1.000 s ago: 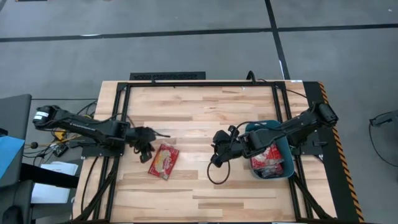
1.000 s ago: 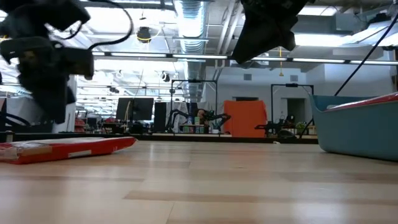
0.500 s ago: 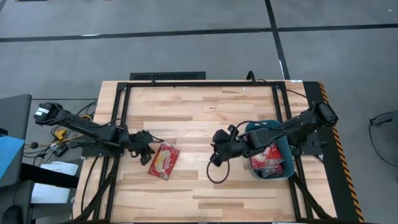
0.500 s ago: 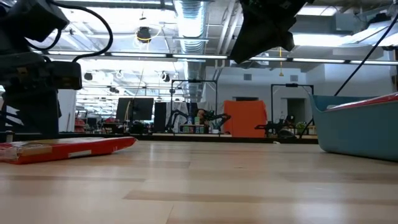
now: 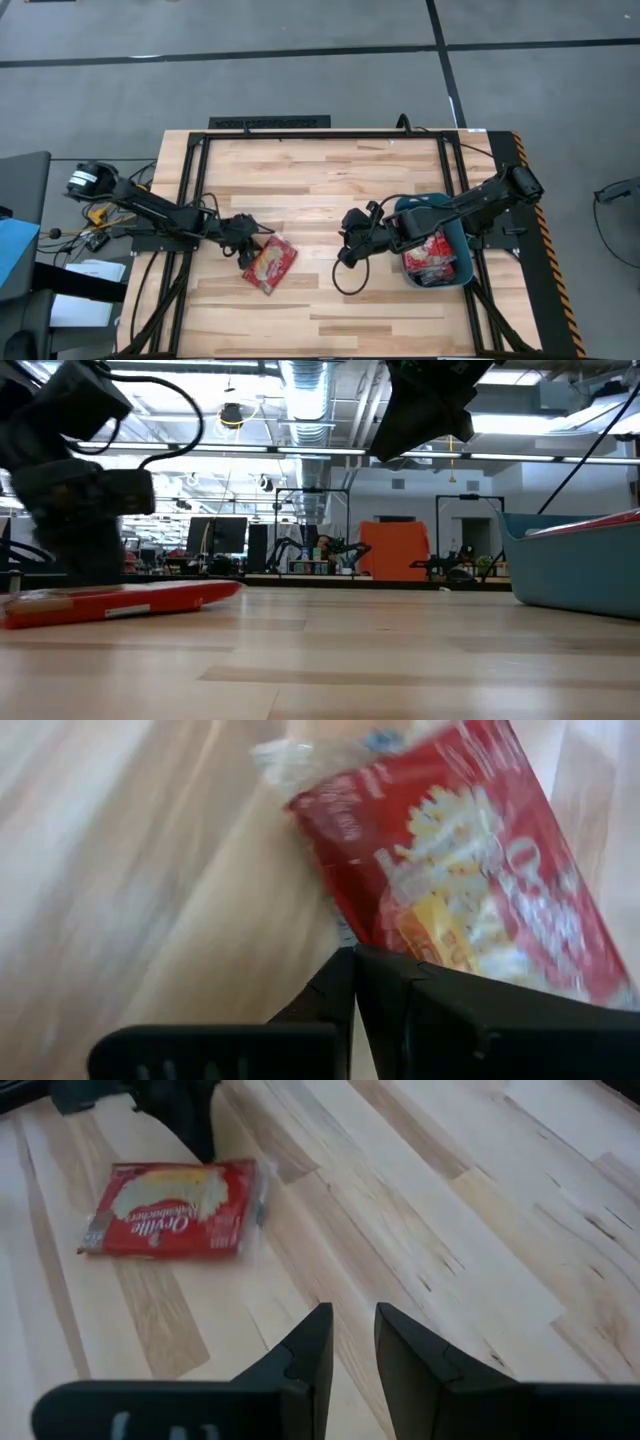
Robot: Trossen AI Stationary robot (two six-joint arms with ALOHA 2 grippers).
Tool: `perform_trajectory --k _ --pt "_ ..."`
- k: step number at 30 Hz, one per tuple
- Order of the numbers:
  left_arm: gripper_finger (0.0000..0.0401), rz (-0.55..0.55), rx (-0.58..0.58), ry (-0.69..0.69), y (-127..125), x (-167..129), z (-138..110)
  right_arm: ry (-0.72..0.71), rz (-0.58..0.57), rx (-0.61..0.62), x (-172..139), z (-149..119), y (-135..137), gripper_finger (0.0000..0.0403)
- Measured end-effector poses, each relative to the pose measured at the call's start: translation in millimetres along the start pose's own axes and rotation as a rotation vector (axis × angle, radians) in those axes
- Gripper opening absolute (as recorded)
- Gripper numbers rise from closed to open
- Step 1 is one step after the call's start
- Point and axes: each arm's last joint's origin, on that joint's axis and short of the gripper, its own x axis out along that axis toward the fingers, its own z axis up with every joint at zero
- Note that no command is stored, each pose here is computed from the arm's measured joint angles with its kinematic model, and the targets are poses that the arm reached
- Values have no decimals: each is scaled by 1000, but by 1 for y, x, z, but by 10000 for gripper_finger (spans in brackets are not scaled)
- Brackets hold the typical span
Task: Sort popcorn bags into baskets
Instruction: Move the popcorn bag into the center
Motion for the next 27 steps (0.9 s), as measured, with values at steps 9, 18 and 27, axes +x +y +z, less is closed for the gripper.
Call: perform_trajectory --k 9,18,27 --pt "0 -88 23 -141 13 37 35 -23 20 17 0 2 2 103" --pt "0 -243 73 -81 -4 27 54 -21 19 22 0 2 2 103" --pt "0 -260 194 -37 -32 5 34 -20 8 20 2 4 -1 103"
